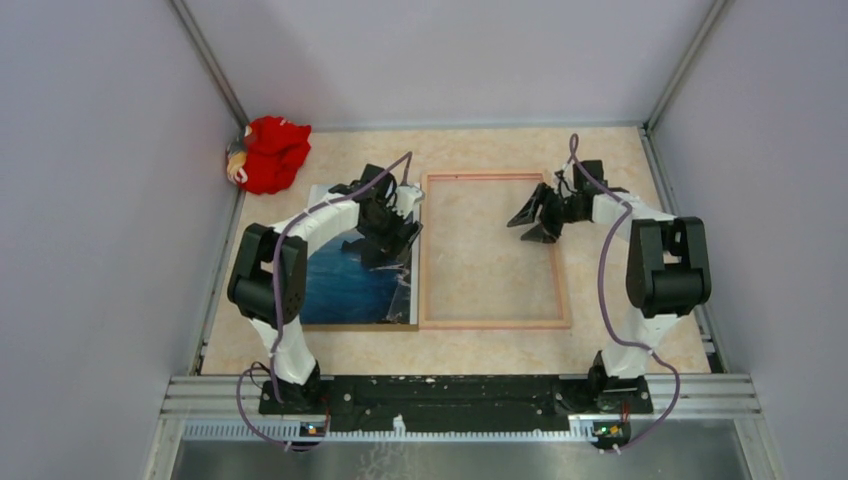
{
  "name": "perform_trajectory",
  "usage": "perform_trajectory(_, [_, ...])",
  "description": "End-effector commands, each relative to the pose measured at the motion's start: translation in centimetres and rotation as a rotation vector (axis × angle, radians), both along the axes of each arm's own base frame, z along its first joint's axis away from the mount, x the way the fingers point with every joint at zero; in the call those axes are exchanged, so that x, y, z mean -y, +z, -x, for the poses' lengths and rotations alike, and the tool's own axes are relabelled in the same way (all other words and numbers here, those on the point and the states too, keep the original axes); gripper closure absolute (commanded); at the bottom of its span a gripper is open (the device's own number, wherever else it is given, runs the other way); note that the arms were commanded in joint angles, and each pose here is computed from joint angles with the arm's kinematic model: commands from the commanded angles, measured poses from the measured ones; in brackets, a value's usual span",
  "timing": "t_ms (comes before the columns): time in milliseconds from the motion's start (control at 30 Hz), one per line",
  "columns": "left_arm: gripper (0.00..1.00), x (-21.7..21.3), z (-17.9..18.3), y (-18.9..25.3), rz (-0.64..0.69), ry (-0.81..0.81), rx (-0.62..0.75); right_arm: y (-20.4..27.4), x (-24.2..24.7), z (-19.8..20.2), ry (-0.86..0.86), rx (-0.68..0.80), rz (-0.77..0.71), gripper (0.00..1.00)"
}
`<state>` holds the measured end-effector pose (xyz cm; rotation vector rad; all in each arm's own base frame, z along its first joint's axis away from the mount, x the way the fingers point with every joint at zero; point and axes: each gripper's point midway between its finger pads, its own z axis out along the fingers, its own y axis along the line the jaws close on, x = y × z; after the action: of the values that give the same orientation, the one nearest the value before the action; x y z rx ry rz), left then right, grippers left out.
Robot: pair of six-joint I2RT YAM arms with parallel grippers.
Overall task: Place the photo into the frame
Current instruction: Place the photo frame item in the photo frame.
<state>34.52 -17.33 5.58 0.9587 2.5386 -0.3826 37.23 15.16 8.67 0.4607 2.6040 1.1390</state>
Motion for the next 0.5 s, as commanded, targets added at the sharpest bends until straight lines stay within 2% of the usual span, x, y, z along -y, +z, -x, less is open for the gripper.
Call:
perform_trajectory(0, [0.02,-1.1,-1.1,-1.0,-0.057,0.026,0.055,-1.7,1.2,0.5,-0.039,0.008,0.055,0.41])
perform_trajectory(300, [0.08,-1.1,0.0,-2.1,-0.070,0.007,0.031,-6.0,3.4,4.6,-0.131,-0.079,0.182,0.16])
perform_trajectory(467, [0.12,-1.2,0.2,-2.3,-0.075,0.004,0.026,-5.7,4.5,6.3,-0.159,-0.078,0.242,0.10])
